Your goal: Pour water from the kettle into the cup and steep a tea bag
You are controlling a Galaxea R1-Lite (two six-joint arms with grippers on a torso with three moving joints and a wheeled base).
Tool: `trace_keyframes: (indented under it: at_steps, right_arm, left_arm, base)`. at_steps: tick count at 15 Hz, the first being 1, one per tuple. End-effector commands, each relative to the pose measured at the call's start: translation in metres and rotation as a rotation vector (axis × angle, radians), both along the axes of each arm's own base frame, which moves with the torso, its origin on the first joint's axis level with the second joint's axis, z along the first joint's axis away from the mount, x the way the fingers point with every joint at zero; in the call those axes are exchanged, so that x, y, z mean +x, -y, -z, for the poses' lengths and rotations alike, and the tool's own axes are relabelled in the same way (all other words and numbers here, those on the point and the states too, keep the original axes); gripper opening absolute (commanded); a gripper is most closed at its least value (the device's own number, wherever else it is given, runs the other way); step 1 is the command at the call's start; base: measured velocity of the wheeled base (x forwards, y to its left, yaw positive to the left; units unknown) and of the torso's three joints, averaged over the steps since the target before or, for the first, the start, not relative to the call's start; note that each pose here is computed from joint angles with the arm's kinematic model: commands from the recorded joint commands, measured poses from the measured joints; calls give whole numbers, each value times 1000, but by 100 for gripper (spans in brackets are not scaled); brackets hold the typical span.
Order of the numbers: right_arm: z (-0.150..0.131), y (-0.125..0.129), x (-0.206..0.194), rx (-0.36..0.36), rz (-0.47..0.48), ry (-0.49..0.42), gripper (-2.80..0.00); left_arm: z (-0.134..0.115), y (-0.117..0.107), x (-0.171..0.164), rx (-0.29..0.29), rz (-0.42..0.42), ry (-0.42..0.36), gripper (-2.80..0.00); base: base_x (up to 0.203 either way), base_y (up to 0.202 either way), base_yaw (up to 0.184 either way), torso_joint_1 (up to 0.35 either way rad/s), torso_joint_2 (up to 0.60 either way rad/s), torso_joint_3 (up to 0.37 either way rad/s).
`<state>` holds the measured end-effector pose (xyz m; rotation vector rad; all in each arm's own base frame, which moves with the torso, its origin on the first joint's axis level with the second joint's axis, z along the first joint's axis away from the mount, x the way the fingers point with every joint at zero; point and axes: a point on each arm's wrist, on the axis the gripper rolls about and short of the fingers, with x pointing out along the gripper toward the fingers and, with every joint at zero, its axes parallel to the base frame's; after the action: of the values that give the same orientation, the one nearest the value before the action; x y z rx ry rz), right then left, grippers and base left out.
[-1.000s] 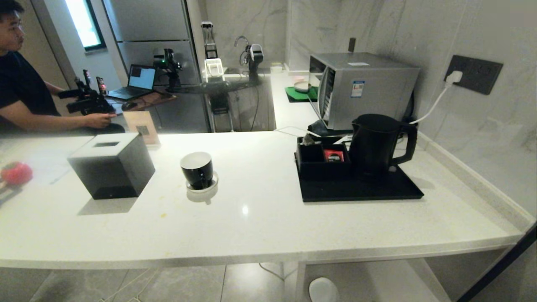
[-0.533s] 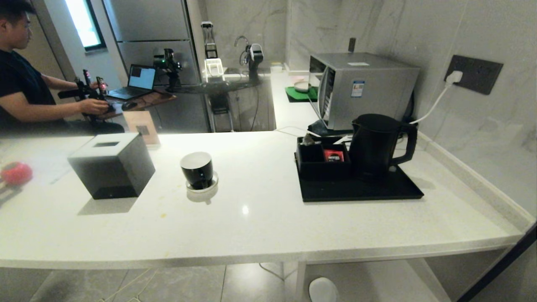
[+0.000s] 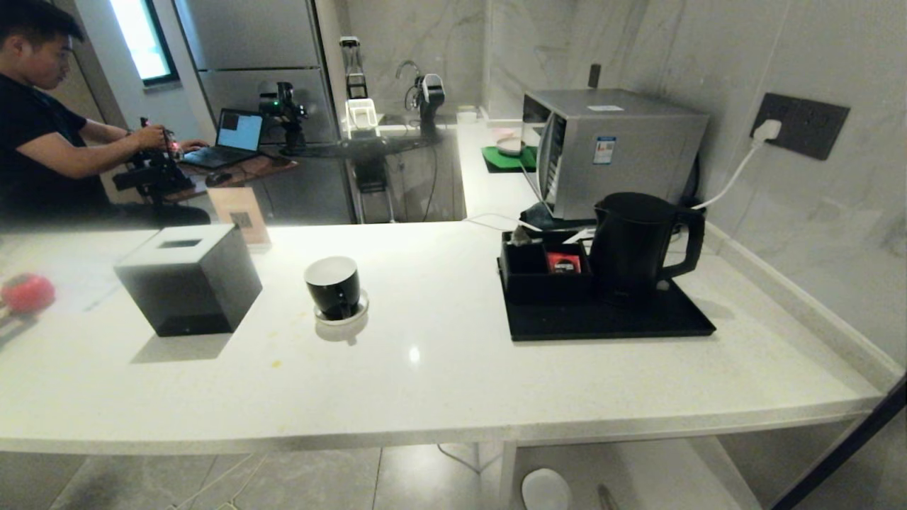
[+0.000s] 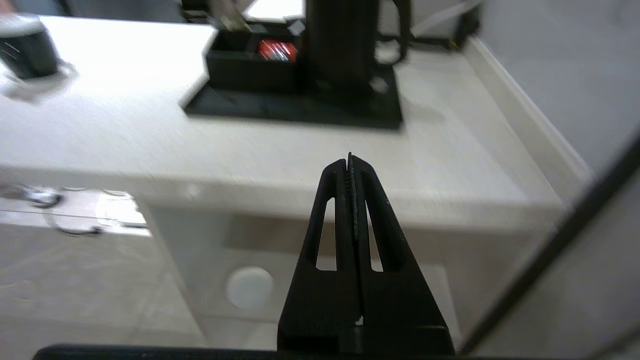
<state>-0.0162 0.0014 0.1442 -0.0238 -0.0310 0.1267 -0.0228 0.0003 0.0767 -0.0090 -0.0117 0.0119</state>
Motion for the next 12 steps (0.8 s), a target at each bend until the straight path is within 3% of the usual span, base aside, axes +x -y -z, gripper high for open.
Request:
trace_keyframes:
  at_steps: [1,6,12]
  right_arm:
    - [-24,-2,30,16,-45,-65,-280]
    - [-51,-10,98,63,-82,-95,-280]
    - [-45,-19,187,82,-68,-164,-280]
  left_arm:
    - [0,0,0,0,0,1,-280]
    - [0,0,0,0,0,1,-280]
    - [0,0,0,0,0,1,-280]
  base:
    - [0,0,0,0,0,0]
    - [0,0,0,0,0,0]
    - [0,0,0,0,0,0]
